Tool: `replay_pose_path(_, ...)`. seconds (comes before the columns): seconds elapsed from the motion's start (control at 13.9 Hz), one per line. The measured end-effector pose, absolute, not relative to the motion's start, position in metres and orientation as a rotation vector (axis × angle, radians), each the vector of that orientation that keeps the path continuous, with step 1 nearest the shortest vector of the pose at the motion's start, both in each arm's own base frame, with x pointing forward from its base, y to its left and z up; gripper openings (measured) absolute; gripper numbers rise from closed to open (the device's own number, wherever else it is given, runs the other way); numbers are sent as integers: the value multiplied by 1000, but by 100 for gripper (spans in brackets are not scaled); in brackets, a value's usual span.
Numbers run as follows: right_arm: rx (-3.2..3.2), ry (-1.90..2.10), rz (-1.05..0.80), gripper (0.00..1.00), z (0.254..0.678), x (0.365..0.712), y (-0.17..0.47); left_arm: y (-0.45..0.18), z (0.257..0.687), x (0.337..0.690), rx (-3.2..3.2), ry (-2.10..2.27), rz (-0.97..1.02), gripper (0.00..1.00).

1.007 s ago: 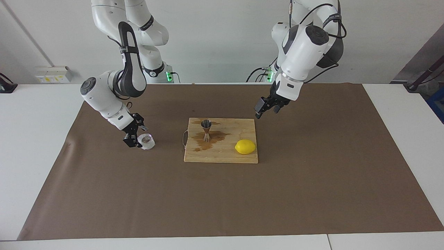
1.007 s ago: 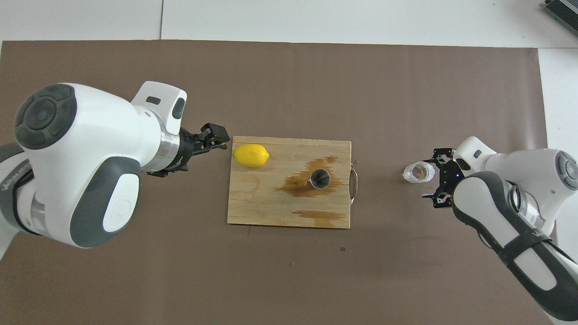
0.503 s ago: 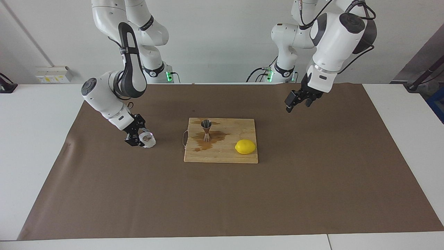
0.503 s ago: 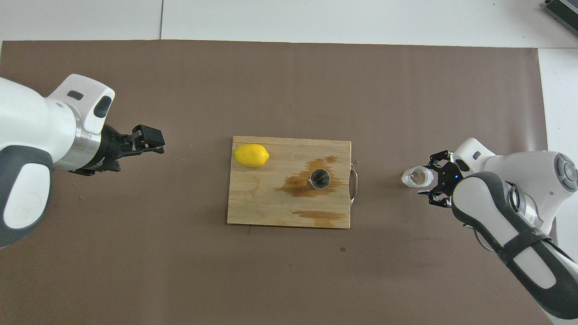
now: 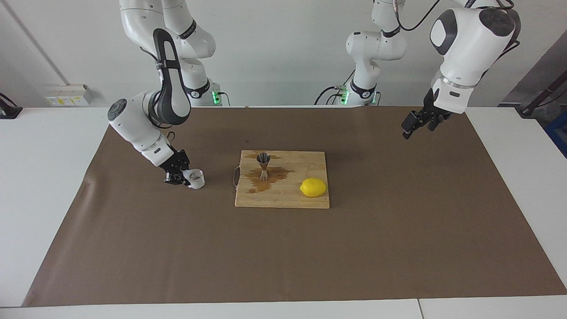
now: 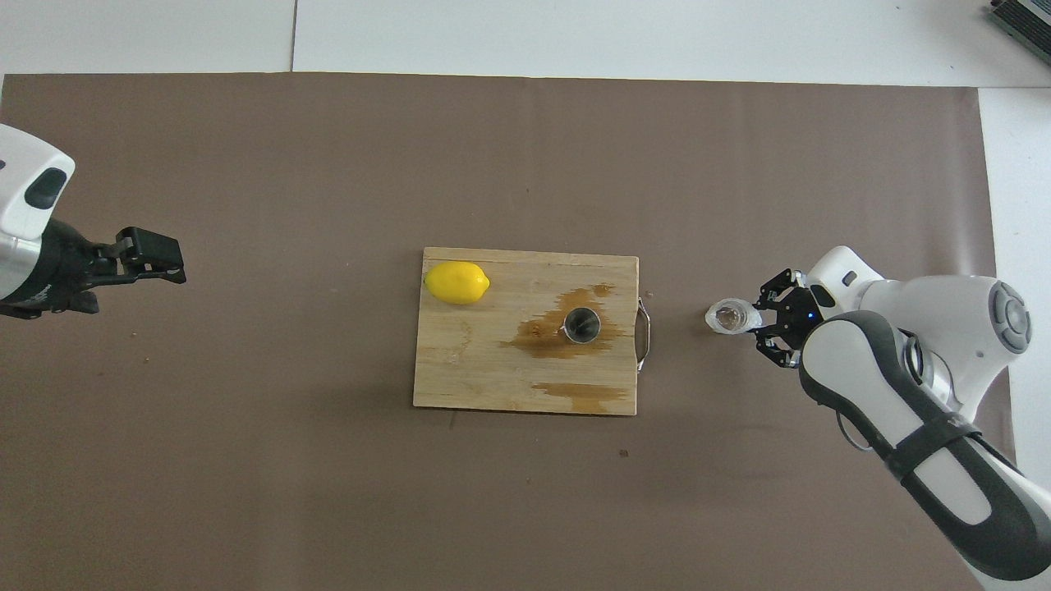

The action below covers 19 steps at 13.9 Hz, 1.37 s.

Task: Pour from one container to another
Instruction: 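Grasp the clear glass cup with the right gripper, then lift the glass cup and move it over the metal cup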

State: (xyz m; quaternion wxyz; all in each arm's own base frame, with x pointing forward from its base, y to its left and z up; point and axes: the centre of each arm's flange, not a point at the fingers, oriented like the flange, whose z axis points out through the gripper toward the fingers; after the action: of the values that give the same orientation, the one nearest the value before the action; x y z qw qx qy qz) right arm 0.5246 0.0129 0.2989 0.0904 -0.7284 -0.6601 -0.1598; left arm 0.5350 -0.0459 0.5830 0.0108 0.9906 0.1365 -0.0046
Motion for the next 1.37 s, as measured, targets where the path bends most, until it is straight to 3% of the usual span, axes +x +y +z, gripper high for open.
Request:
replay_pose_path(0.22, -2157, -1983, -510, 3, 312, 533, 21, -37, 596, 533, 3093, 438, -21, 100)
replay_pose_path(0.79, -2172, -1954, -526, 3, 324, 537, 34, -45, 595, 532, 3100, 418, -34, 100)
replay_pose_path(1.37, -2231, -1853, -545, 3, 394, 538, 114, -44, 598, 533, 3116, 295, -22, 100)
